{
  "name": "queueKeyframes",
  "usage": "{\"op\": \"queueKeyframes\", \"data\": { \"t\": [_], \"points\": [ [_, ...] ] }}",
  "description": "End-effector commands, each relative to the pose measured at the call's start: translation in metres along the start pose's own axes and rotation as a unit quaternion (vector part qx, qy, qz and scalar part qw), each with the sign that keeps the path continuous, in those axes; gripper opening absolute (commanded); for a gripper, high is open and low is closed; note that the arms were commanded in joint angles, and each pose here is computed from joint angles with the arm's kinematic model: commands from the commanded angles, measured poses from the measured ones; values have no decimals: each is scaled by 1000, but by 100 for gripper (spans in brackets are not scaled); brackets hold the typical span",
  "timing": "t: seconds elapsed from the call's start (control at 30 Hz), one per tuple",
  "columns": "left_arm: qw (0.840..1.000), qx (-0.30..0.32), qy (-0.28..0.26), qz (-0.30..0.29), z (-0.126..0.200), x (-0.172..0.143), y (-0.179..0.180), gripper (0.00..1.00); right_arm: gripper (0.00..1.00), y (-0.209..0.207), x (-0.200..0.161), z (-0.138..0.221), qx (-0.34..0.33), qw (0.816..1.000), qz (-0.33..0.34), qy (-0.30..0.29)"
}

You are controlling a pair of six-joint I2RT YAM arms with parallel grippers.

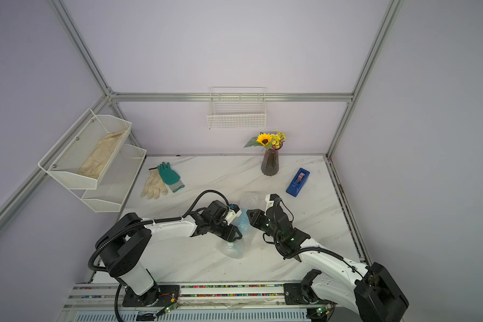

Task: Wrap wine glasses in bubble wrap
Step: Stick the tape on the bubble wrap.

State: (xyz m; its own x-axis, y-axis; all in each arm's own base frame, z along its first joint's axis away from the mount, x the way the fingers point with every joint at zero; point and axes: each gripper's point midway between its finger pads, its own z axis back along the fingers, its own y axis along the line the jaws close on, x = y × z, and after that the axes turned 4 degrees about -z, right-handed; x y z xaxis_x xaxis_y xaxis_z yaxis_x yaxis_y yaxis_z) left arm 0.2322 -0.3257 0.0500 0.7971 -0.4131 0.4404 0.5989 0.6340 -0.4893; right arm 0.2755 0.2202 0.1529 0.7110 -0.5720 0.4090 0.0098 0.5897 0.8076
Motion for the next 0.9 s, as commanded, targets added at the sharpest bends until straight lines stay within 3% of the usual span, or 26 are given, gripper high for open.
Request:
{"op": "queueKeyframes", "data": {
  "t": [0.0, 0.37, 0.73, 0.87],
  "points": [
    [1000, -5, 9, 6, -5, -12, 3, 41, 23, -23, -8, -4, -35, 999, -8, 7],
    [1000, -6, 9, 8, -4, -11, 3, 41, 23, -48, -15, -23, -59, 998, -12, 7],
    [1000, -5, 10, 8, -5, -12, 4, 41, 23, -37, -11, -33, -35, 999, 0, 9],
    [1000, -4, 10, 8, -5, -12, 4, 41, 29, -33, -12, -36, -42, 999, 18, 22]
  ]
}}
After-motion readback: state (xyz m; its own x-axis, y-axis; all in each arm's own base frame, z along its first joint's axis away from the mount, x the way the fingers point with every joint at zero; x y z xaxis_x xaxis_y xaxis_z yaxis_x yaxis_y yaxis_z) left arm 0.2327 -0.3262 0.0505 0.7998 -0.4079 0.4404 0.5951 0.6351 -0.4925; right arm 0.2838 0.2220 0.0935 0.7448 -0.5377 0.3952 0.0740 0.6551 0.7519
